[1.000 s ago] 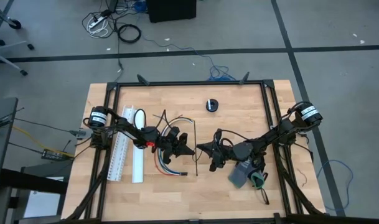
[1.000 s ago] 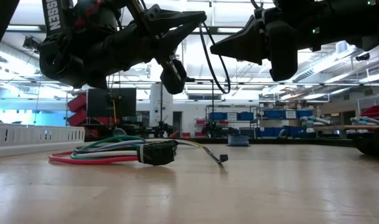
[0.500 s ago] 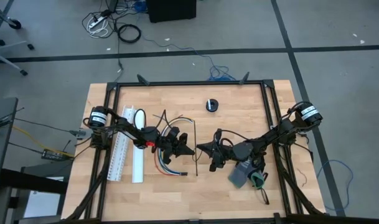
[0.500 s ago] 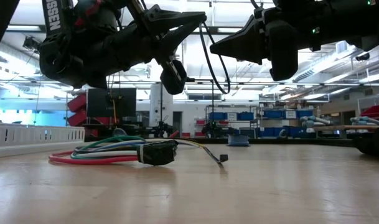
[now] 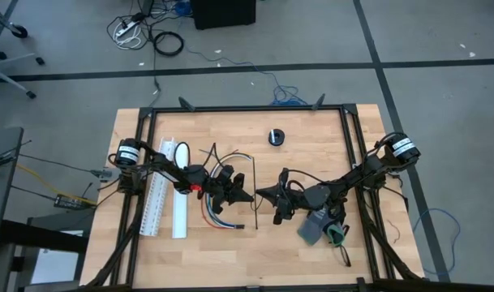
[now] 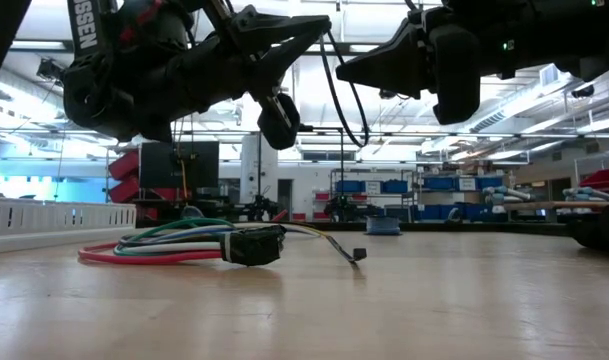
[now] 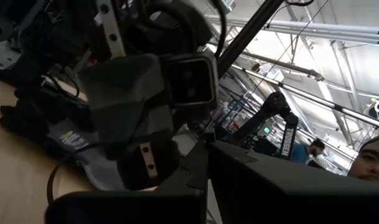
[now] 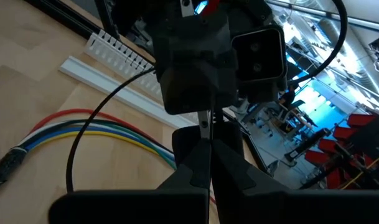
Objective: Ziptie cables
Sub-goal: Wrap the cables together using a ziptie
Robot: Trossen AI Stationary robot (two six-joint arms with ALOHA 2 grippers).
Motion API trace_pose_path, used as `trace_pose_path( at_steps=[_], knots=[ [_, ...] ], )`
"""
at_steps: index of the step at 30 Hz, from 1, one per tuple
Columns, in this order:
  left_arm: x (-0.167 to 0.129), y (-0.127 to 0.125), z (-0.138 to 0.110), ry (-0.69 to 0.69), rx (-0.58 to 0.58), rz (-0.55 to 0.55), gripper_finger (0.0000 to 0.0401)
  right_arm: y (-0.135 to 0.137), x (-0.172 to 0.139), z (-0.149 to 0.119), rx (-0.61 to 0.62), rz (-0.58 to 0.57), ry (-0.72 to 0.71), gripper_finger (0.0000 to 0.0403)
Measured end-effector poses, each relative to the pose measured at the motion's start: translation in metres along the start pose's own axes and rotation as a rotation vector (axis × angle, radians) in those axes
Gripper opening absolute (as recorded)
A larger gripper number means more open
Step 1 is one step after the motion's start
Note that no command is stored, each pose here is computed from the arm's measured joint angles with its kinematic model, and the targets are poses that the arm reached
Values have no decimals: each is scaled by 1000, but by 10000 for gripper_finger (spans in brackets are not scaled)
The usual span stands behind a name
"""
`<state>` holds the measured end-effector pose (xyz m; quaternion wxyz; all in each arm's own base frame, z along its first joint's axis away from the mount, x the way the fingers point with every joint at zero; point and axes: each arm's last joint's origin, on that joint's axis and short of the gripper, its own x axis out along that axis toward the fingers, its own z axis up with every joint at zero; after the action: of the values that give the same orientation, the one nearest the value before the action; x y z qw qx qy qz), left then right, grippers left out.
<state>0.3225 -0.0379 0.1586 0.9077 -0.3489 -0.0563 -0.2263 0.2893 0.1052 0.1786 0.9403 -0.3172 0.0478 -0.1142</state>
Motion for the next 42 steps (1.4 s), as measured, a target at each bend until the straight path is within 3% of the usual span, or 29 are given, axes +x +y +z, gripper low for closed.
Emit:
trace_pose_path(
  at_steps=[42],
  knots=[
    [0,2,-1,7,-34,22,0,1,-1,2,19,37,-35,0]
  ],
)
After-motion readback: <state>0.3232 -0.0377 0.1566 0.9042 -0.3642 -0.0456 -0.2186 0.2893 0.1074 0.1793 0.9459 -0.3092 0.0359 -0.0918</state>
